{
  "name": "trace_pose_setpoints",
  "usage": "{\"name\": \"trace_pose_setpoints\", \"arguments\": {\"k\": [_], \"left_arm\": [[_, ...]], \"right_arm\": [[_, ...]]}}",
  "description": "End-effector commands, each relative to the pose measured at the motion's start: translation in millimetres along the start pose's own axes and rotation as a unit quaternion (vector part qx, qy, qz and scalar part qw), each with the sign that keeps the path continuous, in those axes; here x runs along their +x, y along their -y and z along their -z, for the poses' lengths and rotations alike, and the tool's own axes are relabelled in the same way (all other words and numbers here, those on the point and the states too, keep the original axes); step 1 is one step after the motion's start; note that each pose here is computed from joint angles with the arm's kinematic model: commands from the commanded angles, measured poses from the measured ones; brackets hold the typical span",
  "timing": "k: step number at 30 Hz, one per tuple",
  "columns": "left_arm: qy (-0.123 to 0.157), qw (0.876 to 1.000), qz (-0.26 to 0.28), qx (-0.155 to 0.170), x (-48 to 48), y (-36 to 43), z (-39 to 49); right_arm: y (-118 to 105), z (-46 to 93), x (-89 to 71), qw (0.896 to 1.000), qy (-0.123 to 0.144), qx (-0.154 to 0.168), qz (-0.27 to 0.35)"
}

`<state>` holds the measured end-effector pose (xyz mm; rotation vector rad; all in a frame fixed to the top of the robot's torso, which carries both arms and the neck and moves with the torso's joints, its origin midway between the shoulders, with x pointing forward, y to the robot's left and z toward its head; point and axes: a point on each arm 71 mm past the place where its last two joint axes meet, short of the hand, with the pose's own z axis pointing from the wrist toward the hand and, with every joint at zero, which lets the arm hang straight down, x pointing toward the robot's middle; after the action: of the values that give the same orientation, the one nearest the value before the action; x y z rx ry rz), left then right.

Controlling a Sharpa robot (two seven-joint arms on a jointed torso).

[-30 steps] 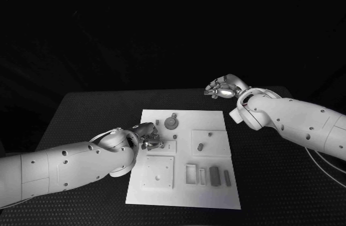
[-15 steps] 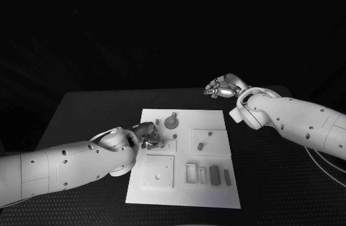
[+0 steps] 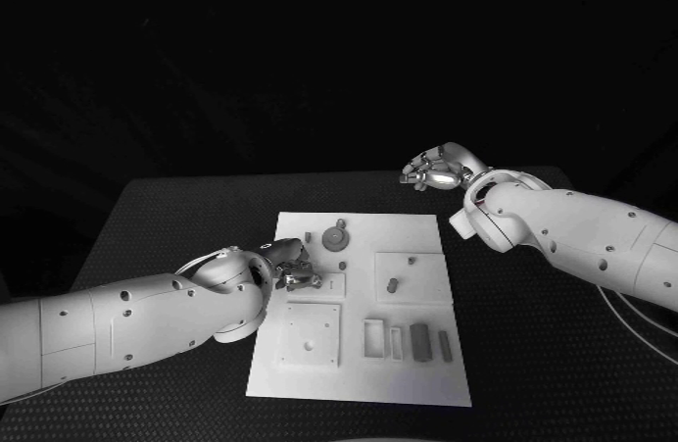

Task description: Assemble the parts on the task board

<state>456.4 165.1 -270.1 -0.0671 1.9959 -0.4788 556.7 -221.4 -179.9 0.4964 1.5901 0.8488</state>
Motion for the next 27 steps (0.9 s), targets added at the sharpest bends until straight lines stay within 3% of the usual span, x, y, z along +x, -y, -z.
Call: {"name": "trace_pose_setpoints", "arguments": {"k": [1,18,27], "left_arm": [[-0.039,0.999,-0.002,0.005,10.5,3.9,1.5],[-0.052,0.999,-0.001,0.0,11.0,5.8,-2.4],[-0.055,0.998,-0.007,0.0,6.7,9.7,-5.6]], "right_arm": [[-0.9,0.0,1.2,1.0,-0.005,-0.005,0.003],[-1.2,-0.3,1.8,1.0,-0.007,-0.005,0.003],[-1.8,-0.7,2.6,1.0,-0.007,-0.005,0.003]]}}
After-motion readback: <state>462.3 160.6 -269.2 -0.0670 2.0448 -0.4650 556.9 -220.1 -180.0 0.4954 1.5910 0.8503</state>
